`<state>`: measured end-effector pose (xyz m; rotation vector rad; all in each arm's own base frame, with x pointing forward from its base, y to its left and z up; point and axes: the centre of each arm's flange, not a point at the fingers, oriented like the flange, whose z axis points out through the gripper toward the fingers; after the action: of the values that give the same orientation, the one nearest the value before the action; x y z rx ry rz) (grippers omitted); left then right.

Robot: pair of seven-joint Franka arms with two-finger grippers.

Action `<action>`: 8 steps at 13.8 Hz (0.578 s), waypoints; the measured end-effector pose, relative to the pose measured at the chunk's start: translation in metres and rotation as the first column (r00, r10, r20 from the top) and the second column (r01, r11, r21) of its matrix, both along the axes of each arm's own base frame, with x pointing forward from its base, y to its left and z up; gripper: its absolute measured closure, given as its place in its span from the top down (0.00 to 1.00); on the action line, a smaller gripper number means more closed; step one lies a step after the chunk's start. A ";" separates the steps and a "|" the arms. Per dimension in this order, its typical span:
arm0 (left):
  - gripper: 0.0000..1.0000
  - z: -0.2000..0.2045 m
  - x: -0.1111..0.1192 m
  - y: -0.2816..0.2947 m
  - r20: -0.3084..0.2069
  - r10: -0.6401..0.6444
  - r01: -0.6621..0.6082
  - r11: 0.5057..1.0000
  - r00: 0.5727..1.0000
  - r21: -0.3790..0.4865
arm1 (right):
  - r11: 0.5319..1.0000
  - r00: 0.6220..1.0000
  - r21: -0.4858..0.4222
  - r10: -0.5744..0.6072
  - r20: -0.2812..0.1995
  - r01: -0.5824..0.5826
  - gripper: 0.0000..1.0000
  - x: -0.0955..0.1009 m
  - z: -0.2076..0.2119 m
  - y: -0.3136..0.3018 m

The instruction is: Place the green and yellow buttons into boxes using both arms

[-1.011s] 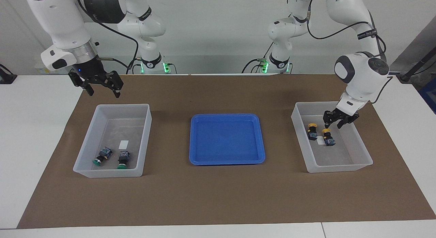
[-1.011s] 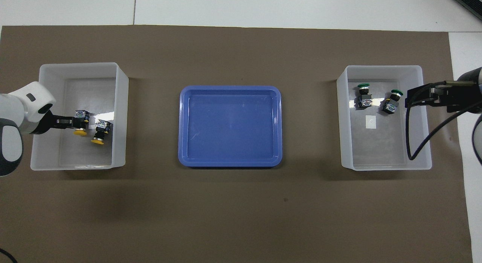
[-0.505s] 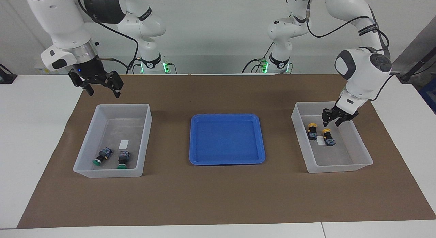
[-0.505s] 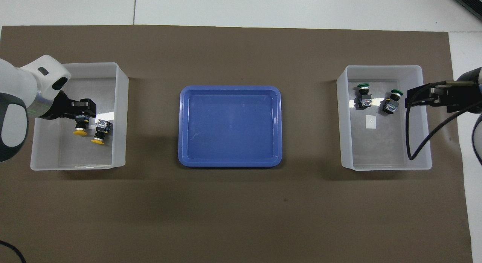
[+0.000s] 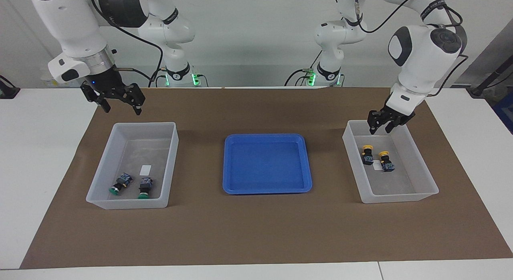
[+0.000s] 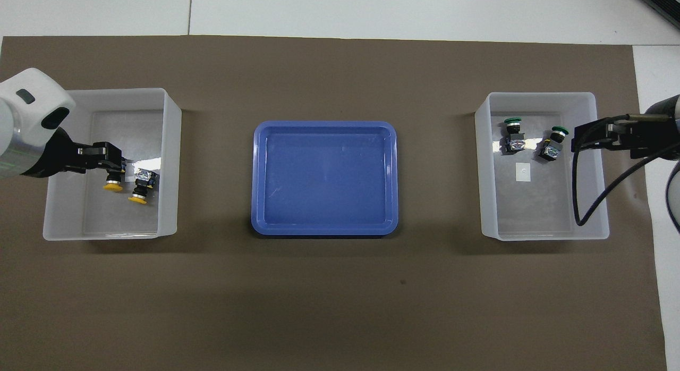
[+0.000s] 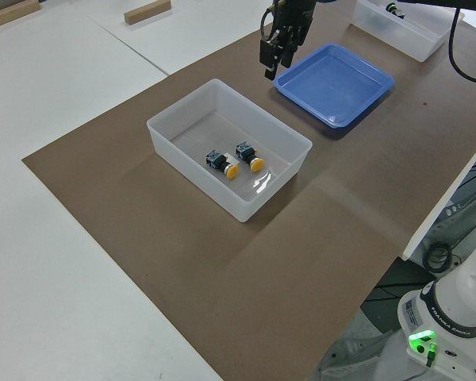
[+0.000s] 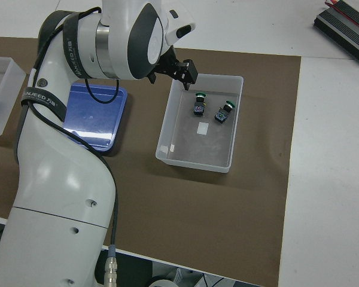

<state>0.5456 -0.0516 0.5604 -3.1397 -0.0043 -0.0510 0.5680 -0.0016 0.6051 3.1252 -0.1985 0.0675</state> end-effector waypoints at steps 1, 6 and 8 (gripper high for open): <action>0.77 0.009 -0.006 0.000 0.003 0.000 0.000 1.000 1.000 0.003 | 1.000 1.000 0.000 0.000 0.000 0.000 1.00 0.000 0.000 0.000; 1.00 0.020 -0.014 0.000 0.015 0.001 -0.001 1.000 1.000 0.006 | 1.000 1.000 0.000 0.000 0.000 0.000 1.00 0.000 0.000 0.000; 1.00 0.021 -0.013 0.001 0.016 0.003 -0.003 1.000 1.000 0.006 | 1.000 1.000 0.000 0.000 0.000 0.000 1.00 0.000 0.000 0.000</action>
<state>0.5323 -0.0510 0.5809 -3.1333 -0.0083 -0.0764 0.5680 -0.0016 0.6051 3.1252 -0.1985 0.0676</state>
